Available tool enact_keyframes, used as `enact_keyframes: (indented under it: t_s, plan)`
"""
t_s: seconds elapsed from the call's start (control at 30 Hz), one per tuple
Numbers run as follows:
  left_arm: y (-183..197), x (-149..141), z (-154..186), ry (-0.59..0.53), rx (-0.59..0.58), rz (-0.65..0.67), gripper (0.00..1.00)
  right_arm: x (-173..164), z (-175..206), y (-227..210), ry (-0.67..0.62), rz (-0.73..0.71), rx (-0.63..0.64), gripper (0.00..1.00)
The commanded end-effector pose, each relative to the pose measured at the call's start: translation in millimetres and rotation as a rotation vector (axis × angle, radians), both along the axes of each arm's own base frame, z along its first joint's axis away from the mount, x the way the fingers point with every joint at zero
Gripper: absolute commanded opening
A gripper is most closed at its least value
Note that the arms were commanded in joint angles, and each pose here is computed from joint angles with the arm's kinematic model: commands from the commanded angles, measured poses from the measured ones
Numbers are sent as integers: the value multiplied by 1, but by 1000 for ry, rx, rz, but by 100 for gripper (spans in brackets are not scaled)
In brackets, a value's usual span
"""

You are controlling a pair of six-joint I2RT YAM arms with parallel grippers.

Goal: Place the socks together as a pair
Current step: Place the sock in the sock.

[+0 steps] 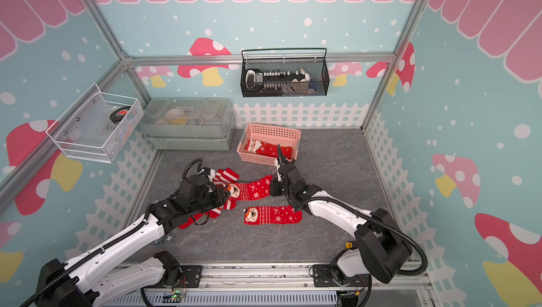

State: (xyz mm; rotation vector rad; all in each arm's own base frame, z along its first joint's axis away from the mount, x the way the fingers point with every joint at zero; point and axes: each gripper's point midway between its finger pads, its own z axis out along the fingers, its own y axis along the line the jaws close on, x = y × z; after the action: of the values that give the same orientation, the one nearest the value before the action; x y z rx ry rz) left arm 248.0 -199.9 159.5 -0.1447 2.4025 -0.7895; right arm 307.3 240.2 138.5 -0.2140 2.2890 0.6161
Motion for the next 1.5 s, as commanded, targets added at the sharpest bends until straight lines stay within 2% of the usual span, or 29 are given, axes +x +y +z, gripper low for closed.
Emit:
enact_keyframes:
  t_s: [0.0, 0.2, 0.4, 0.63, 1.07, 1.33, 1.47]
  plan:
    - [-16, -13, 6, -18, 24, -68, 0, -21, 1, -33, 3, -107, 2, 0]
    - [-39, -24, -22, 30, 17, -97, 0, -64, -13, -80, 11, -212, 36, 0]
    - [-51, -31, -55, 109, 54, -109, 0, -80, -29, -96, 27, -251, 56, 0]
    - [-44, -35, -82, 149, 115, -82, 0, -80, -45, -92, 56, -239, 53, 0]
    - [-44, -33, -97, 136, 134, -84, 0, -65, -65, -81, 73, -224, 3, 0]
    - [-38, -35, -104, 144, 163, -76, 0, -65, -77, -84, 96, -236, -34, 0]
    - [-42, -37, -103, 151, 142, -93, 0, -66, -78, -83, 102, -230, -38, 0]
